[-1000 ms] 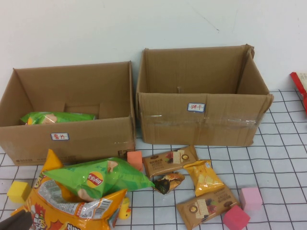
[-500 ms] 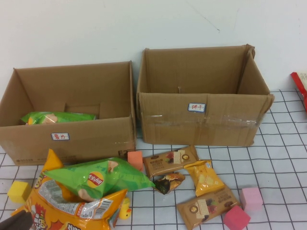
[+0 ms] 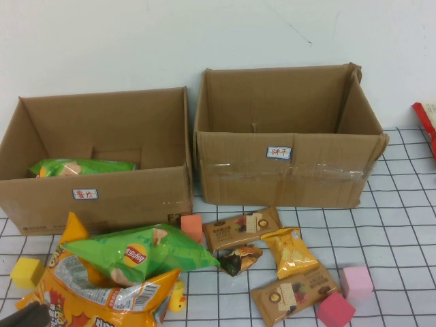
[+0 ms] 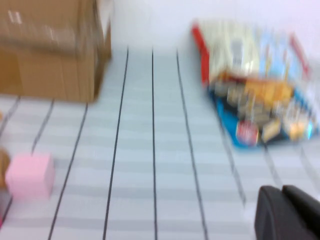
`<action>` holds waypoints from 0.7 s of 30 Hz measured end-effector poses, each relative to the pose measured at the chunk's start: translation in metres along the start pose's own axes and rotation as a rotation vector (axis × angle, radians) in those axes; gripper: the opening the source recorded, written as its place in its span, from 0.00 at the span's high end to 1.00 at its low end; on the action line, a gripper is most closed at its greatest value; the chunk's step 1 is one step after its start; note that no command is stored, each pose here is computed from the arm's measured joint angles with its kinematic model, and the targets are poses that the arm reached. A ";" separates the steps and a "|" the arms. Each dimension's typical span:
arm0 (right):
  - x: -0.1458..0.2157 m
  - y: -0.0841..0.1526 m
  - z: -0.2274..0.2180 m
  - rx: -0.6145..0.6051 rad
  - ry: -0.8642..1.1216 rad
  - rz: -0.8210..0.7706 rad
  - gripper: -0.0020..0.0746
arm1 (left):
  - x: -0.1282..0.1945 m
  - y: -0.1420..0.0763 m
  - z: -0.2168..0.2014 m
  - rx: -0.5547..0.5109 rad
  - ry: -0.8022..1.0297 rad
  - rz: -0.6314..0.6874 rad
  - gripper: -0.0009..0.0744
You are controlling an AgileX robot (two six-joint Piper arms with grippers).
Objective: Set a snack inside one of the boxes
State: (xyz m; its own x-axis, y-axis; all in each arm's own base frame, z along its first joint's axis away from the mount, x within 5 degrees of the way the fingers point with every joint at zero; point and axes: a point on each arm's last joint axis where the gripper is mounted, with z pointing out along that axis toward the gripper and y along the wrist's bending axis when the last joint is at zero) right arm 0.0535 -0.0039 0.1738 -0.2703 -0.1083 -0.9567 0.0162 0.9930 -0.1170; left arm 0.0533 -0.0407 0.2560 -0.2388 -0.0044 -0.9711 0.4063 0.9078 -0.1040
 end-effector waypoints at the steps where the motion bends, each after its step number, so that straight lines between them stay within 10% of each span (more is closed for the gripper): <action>1: 0.003 0.000 0.000 0.000 0.037 0.018 0.97 | 0.000 0.000 0.000 0.000 0.000 0.000 0.99; 21: 0.006 0.000 0.000 0.003 0.068 0.082 0.97 | 0.000 0.000 0.000 0.002 0.001 -0.003 0.99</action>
State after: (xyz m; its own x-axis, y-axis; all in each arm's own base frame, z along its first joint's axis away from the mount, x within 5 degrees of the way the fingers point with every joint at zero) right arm 0.0516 -0.0046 0.1679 -0.3323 -0.0230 -0.9429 0.0440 0.9982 -0.0399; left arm 0.0532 -0.0409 0.2559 -0.2411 -0.0062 -0.9705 0.4071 0.9071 -0.1069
